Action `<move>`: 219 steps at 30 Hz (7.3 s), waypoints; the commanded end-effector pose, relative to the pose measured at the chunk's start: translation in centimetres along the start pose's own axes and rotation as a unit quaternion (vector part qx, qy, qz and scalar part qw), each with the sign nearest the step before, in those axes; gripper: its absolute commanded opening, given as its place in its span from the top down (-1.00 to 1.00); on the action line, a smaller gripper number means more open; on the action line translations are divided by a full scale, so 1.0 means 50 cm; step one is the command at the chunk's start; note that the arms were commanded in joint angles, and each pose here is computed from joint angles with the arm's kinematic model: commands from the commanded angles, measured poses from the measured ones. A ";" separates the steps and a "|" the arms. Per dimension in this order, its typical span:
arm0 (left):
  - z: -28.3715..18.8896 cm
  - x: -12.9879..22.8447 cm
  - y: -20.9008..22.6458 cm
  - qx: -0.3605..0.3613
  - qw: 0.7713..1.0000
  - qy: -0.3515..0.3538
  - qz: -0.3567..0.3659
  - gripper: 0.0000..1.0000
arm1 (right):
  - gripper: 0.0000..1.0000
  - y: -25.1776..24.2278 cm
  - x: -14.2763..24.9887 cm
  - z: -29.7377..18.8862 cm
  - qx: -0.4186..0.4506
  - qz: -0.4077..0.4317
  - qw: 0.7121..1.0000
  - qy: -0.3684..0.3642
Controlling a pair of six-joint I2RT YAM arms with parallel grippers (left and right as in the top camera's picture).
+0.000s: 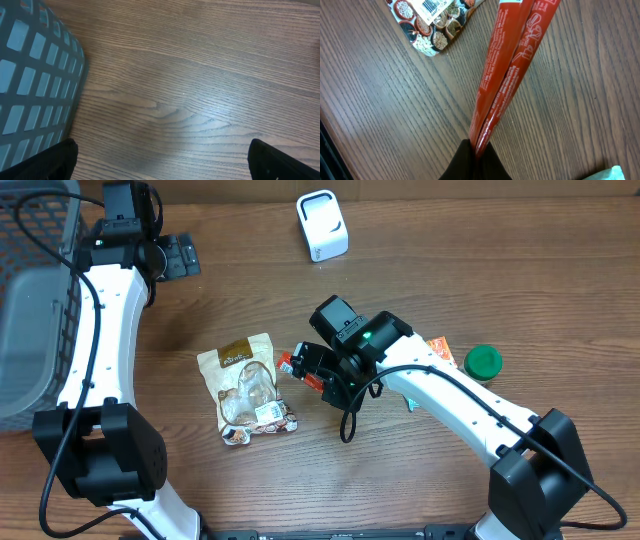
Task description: Scan the item barcode
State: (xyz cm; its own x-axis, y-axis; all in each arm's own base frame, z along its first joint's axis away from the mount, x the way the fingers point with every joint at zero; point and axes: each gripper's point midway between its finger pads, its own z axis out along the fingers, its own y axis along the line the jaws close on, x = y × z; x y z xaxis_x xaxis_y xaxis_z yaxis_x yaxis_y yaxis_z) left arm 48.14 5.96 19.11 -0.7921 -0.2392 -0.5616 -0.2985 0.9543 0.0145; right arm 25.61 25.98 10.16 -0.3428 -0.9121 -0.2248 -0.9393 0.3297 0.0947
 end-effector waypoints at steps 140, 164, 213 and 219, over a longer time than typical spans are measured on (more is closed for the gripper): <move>-0.355 0.201 -0.350 0.637 0.732 0.244 0.006 0.92 | 0.61 -0.016 -0.167 -0.258 -0.371 0.118 0.837 -0.385; -0.123 0.146 -0.260 0.356 0.921 0.150 0.062 0.33 | 0.93 -0.090 -0.096 -0.127 -0.181 0.133 0.934 -0.279; -0.030 0.106 -0.074 0.051 0.992 0.103 0.043 -0.99 | 0.93 -0.679 -0.159 -0.168 0.653 -0.051 0.754 -0.057; -0.030 0.106 -0.073 0.051 0.992 0.103 0.043 -1.00 | 0.93 -0.706 -0.136 -0.067 0.662 -0.098 0.743 0.012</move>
State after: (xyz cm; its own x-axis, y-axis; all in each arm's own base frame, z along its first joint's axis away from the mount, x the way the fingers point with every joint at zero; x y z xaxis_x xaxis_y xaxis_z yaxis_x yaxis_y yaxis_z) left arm 43.89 0.58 16.60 -0.9193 -0.1601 -0.3595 -0.1595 0.9867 -0.0313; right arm 60.84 19.87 13.18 -0.1975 -0.9592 -0.2021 -0.1596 0.2349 -0.9588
